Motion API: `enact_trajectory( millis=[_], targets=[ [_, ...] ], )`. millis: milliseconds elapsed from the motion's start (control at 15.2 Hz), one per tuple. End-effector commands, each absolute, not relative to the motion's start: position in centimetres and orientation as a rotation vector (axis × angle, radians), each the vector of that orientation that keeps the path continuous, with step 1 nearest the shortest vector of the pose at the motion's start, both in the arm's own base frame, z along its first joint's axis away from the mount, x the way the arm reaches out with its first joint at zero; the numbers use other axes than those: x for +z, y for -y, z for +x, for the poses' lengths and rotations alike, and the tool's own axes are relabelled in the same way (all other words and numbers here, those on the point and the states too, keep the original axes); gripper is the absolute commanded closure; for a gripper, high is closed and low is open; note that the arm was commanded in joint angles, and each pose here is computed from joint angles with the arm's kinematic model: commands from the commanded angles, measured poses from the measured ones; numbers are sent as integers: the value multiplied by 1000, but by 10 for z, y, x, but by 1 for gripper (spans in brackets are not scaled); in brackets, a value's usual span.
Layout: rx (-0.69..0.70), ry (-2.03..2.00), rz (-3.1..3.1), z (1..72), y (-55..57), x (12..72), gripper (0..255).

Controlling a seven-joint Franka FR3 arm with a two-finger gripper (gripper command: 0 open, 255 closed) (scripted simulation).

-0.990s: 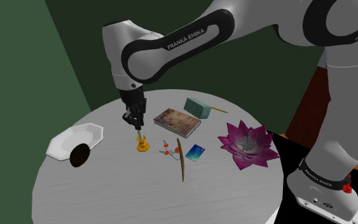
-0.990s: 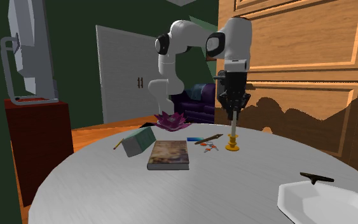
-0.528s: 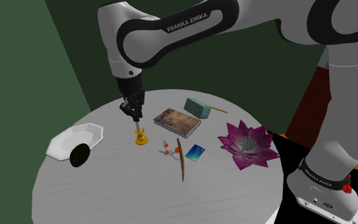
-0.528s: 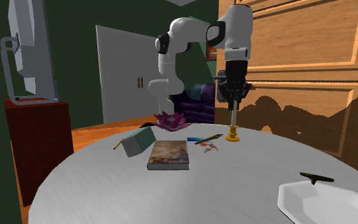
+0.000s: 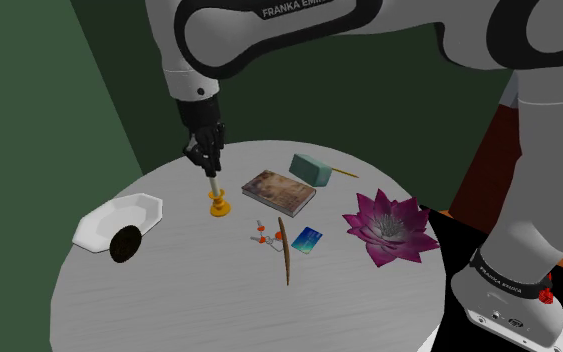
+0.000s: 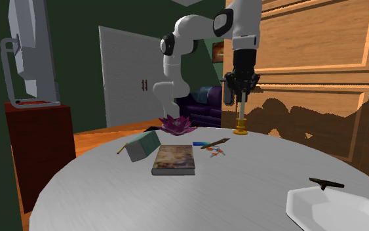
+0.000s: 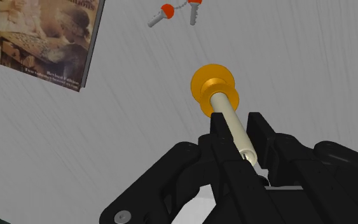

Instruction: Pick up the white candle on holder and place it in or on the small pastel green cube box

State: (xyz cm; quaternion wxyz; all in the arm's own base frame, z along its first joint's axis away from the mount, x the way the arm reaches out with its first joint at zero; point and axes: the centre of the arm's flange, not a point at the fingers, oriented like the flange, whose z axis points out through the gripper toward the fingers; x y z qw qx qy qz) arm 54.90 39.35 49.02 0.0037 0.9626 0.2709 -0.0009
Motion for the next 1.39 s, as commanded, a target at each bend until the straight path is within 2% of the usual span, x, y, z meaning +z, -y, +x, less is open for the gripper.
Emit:
enact_trajectory(
  millis=[0,660,1320],
  targets=[
    [-3,-849,3017,550,-393,501,255],
    [-3,-849,3017,550,-393,553,255],
    [-3,-849,3017,553,-262,571,255]
  ],
)
